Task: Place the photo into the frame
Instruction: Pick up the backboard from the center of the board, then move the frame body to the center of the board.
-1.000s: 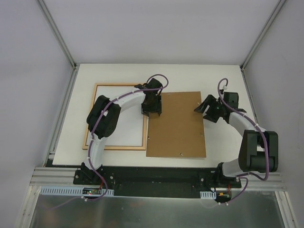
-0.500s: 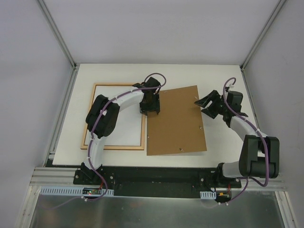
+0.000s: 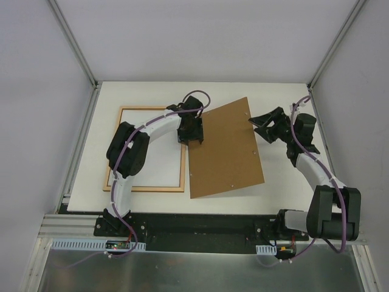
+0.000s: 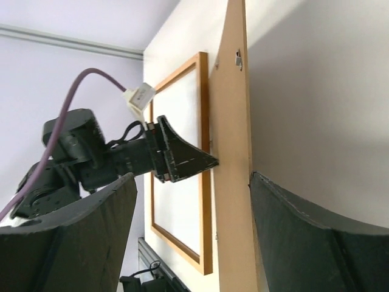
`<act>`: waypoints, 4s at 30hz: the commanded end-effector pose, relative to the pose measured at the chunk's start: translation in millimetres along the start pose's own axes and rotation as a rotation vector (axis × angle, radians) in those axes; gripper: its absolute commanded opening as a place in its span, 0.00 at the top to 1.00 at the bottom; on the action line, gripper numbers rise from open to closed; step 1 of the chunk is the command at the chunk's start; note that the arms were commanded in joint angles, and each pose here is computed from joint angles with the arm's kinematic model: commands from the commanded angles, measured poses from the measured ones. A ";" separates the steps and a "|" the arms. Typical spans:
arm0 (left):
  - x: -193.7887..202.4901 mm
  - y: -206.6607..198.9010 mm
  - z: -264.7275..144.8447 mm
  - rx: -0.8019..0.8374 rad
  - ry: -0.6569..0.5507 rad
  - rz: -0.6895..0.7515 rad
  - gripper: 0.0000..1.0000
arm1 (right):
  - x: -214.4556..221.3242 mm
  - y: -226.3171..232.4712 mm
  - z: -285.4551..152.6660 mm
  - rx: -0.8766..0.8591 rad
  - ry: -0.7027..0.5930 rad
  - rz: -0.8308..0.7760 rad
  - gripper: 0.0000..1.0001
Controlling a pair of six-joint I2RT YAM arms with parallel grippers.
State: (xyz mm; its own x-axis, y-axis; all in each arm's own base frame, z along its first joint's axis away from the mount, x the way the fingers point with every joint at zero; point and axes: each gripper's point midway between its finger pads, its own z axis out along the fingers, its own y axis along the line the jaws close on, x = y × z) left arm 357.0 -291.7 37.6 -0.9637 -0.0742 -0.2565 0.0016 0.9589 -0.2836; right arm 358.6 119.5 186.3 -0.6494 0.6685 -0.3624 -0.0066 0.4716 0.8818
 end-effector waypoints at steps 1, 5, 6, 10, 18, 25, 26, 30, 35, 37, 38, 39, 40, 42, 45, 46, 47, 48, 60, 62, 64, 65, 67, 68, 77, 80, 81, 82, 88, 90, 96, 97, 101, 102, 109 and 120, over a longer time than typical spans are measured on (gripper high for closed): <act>45.9 -39.8 24.4 0.144 0.114 0.030 0.39 | 75.0 83.1 -22.4 -0.292 0.358 0.038 0.25; 44.8 -43.2 9.8 0.172 0.096 0.031 0.39 | 81.2 94.7 -22.4 -0.315 0.370 0.036 0.25; 44.2 -43.8 7.5 0.177 0.090 0.032 0.39 | 82.4 98.8 -22.6 -0.323 0.372 0.037 0.25; 44.4 -45.4 -3.1 0.196 0.075 0.034 0.38 | 89.6 114.0 -21.8 -0.347 0.387 0.031 0.25; 47.0 -40.4 -16.2 0.198 0.049 0.041 0.38 | 99.0 99.3 -17.4 -0.205 0.372 -0.035 0.31; 46.4 -35.9 -21.7 0.193 0.035 0.045 0.38 | 90.1 47.7 -46.8 0.157 0.299 -0.220 0.42; 45.9 -36.2 -23.3 0.193 0.032 0.045 0.38 | 89.7 42.1 -50.8 0.188 0.293 -0.235 0.44; 42.8 -40.7 -34.7 0.213 0.011 0.052 0.39 | 90.5 30.6 -62.9 0.251 0.292 -0.269 0.64; 30.9 -38.2 -66.5 0.214 -0.072 0.062 0.39 | 82.7 23.8 -70.5 0.307 0.274 -0.312 0.95; 22.3 -27.3 -81.1 0.192 -0.117 0.038 0.39 | 75.7 24.3 -73.7 0.318 0.267 -0.327 0.99; 16.0 -17.1 -87.7 0.177 -0.139 0.013 0.39 | 72.6 27.0 -75.2 0.311 0.266 -0.335 0.99; 11.4 -5.6 -92.8 0.163 -0.153 -0.013 0.38 | 68.0 30.9 -76.6 0.300 0.260 -0.335 0.99; 2.0 11.7 -99.1 0.136 -0.178 -0.054 0.38 | 62.8 33.3 -78.0 0.294 0.250 -0.330 0.99; -20.7 55.7 -111.6 0.083 -0.225 -0.166 0.38 | 54.1 43.5 -80.0 0.262 0.233 -0.327 0.99; -45.3 123.4 -129.5 0.003 -0.294 -0.333 0.38 | 41.2 65.6 -78.4 0.195 0.217 -0.330 0.99; -51.8 146.6 -136.1 -0.023 -0.320 -0.392 0.38 | 37.3 73.8 -77.2 0.172 0.215 -0.330 0.99; -56.7 166.6 -140.3 -0.050 -0.338 -0.442 0.39 | 33.2 80.8 -76.0 0.151 0.210 -0.331 0.99; -61.5 191.1 -144.6 -0.085 -0.359 -0.506 0.39 | 28.6 88.1 -74.5 0.132 0.204 -0.333 0.99; -61.1 357.8 -145.3 -0.342 -0.411 -1.038 0.46 | 3.3 135.0 -53.9 -0.081 0.165 -0.294 0.99; -56.1 371.7 -144.1 -0.402 -0.426 -1.098 0.50 | 3.2 138.1 -53.7 -0.099 0.163 -0.293 0.99; -51.1 382.0 -140.8 -0.444 -0.428 -1.142 0.52 | 4.1 139.6 -53.3 -0.114 0.165 -0.293 0.99; -48.8 385.5 -138.1 -0.459 -0.424 -1.161 0.52 | 4.3 139.9 -53.6 -0.117 0.165 -0.296 0.99; -45.3 392.6 -131.7 -0.490 -0.416 -1.187 0.52 | 4.5 139.4 -53.9 -0.119 0.165 -0.300 0.99; -46.2 395.1 -129.2 -0.494 -0.411 -1.190 0.53 | 4.2 139.0 -54.5 -0.121 0.163 -0.303 0.99; -43.1 393.2 -96.9 -0.463 -0.291 -1.167 0.62 | -1.1 144.2 -49.5 -0.164 0.171 -0.280 0.99; -34.9 387.4 -88.2 -0.467 -0.256 -1.144 0.65 | -3.5 144.5 -45.8 -0.168 0.174 -0.279 0.99; -31.3 383.9 -85.2 -0.468 -0.245 -1.136 0.66 | -3.8 145.2 -44.3 -0.176 0.177 -0.275 0.99; -28.4 380.4 -83.2 -0.467 -0.237 -1.133 0.66 | -3.4 144.5 -42.4 -0.182 0.182 -0.266 0.99; -9.7 345.2 -67.0 -0.426 -0.201 -1.097 0.66 | -1.3 137.3 -27.2 -0.230 0.215 -0.210 0.99; -4.4 333.4 -63.1 -0.406 -0.200 -1.089 0.66 | 2.7 132.0 -23.2 -0.234 0.229 -0.199 0.99; 10.3 292.9 -51.1 -0.361 -0.184 -1.032 0.67 | 17.9 116.0 -13.7 -0.231 0.263 -0.189 1.00; 11.2 284.5 -49.9 -0.349 -0.185 -1.019 0.66 | 21.8 113.7 -11.6 -0.233 0.273 -0.188 0.99; 20.0 265.7 -47.5 -0.304 -0.180 -1.007 0.66 | 39.3 105.3 -0.9 -0.241 0.324 -0.184 0.99; 21.8 253.9 -45.8 -0.289 -0.178 -0.976 0.67 | 42.8 102.2 2.1 -0.238 0.333 -0.183 0.99; 40.1 220.7 -45.8 -0.230 -0.171 -0.912 0.66 | 68.5 85.3 22.7 -0.227 0.390 -0.154 0.99; 50.4 190.9 -44.2 -0.117 -0.158 -0.839 0.66 | 100.9 61.8 45.1 -0.216 0.466 -0.079 0.99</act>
State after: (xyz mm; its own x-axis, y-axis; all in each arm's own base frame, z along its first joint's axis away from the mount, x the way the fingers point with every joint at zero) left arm 318.8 -89.4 20.9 -0.5443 -0.8168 -0.1912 -0.7321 0.5738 -0.3672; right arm 320.7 230.3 163.9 -0.9252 0.2955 -0.2380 -0.0936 0.4302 0.8979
